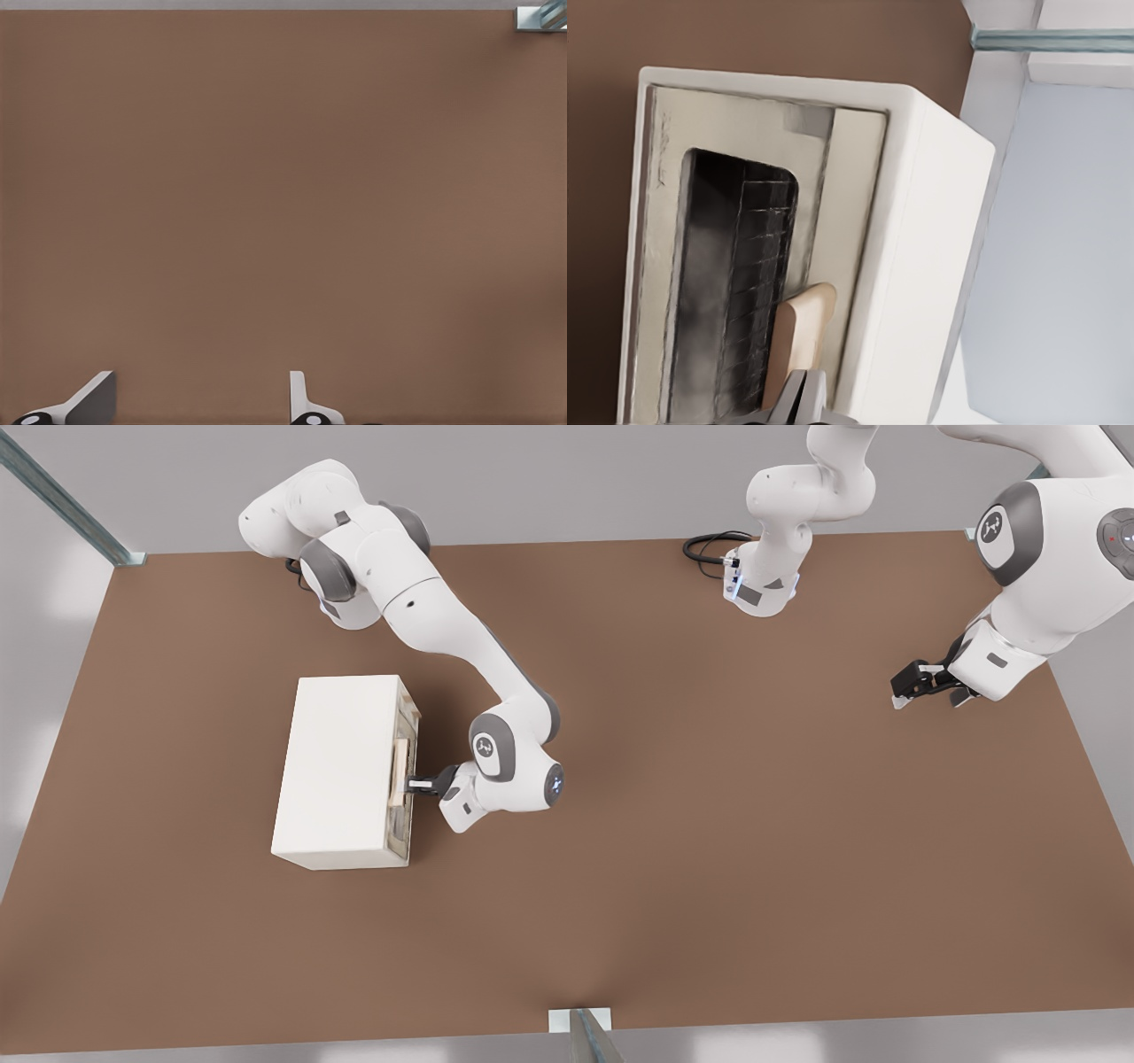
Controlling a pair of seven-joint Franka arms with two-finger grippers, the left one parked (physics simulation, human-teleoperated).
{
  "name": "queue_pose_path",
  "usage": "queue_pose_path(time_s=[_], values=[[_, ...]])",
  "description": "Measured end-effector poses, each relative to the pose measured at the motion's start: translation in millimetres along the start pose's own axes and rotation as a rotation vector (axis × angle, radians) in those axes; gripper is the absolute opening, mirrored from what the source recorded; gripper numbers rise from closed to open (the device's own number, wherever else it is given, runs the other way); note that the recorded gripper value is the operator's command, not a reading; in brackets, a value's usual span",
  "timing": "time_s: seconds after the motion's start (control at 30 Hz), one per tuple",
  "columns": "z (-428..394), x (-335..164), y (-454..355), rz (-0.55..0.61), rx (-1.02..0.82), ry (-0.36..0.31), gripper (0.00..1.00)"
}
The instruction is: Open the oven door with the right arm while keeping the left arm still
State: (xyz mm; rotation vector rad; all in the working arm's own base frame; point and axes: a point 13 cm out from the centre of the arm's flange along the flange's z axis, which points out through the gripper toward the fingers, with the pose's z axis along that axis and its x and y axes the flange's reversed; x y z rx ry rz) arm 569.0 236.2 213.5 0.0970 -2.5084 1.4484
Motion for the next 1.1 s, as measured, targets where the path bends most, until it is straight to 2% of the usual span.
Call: queue_pose_path(time_s=[0.2,0.27,0.3,0.33,0.37,0.4,0.5,0.53,0.7,0.87,1.1], values=[[-21.2,0.2,13.0,-0.001,-0.055,-0.049,0.0],[-55.8,3.3,11.6,0.011,-0.164,-0.092,0.08],[-76.4,7.4,2.9,0.019,-0.245,-0.108,0.17],[-95.6,11.9,-17.2,0.033,-0.347,-0.115,0.38],[-108.7,13.2,-54.9,0.059,-0.46,-0.114,0.88],[-108.0,13.0,-110.5,0.101,-0.564,-0.104,1.0],[-22.6,46.8,-269.0,0.197,-0.836,0.039,1.0],[-6.2,58.4,-302.5,0.217,-0.91,0.046,1.0],[-3.1,68.7,-327.3,0.146,-1.044,0.008,1.0],[-10.2,70.8,-334.9,0.077,-1.07,-0.048,1.0],[-5.1,70.9,-338.8,0.014,-1.072,-0.082,1.0]])
